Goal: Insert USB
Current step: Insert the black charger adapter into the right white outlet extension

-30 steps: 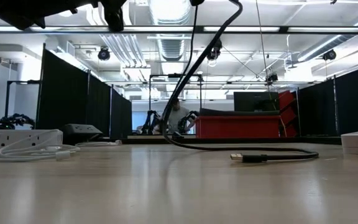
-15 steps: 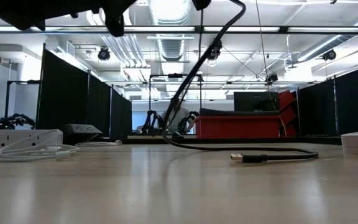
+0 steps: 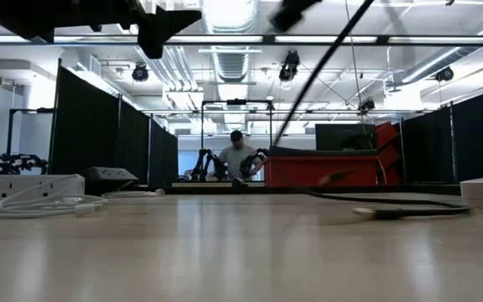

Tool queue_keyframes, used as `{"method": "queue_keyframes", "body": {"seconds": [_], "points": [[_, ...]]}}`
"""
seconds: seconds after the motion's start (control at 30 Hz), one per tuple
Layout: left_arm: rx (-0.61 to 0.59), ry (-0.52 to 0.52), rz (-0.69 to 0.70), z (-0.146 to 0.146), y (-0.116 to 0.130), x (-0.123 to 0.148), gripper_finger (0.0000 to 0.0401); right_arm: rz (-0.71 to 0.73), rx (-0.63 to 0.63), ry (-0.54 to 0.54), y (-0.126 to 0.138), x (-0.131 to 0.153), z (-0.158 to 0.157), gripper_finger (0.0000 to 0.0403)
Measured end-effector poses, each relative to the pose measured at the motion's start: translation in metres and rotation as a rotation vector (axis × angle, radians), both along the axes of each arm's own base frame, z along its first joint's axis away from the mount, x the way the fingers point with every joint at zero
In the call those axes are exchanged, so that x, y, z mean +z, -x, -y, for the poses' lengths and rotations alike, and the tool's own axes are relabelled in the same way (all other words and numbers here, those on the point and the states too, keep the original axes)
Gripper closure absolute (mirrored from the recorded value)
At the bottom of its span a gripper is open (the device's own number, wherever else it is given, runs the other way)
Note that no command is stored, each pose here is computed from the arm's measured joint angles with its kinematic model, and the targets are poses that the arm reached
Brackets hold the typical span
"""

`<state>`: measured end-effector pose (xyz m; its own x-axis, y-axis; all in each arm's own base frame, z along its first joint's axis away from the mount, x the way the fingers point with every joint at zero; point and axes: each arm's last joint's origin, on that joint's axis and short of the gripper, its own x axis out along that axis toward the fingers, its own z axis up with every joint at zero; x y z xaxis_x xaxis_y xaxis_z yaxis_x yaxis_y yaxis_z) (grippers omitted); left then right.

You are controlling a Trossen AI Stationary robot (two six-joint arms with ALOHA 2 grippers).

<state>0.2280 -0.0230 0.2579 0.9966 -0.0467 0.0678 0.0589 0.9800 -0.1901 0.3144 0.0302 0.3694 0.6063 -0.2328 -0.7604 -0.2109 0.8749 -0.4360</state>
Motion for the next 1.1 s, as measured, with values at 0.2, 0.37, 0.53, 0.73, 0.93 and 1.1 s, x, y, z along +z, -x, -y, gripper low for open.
{"method": "queue_keyframes", "body": {"seconds": [0.2, 0.37, 0.53, 0.73, 0.93, 1.1], "points": [[0.007, -0.013, -0.004, 0.0, 0.0, 0.0, 0.007, -0.304, -0.462, -0.395, 0.033, -0.02, 0.004, 0.026], [0.012, -0.041, -0.008, 0.0, -0.001, -0.002, 0.008, -0.503, -0.781, -0.465, 0.054, -0.038, 0.0, 0.026], [0.013, -0.047, -0.033, 0.0, -0.001, -0.004, 0.0085, -0.593, -0.938, -0.577, 0.069, -0.058, -0.003, 0.026], [0.009, -0.024, -0.13, 0.0, -0.002, -0.014, 0.0085, -0.624, -1.222, -0.569, 0.1, -0.087, 0.002, 0.026], [0.009, 0.02, -0.142, 0.0, -0.003, -0.016, 0.0085, -0.588, -1.348, -0.645, 0.119, -0.118, 0.003, 0.026], [0.009, 0.036, -0.13, 0.0, -0.003, -0.013, 0.0085, -0.628, -1.38, -0.698, 0.132, -0.148, 0.003, 0.026]]}}
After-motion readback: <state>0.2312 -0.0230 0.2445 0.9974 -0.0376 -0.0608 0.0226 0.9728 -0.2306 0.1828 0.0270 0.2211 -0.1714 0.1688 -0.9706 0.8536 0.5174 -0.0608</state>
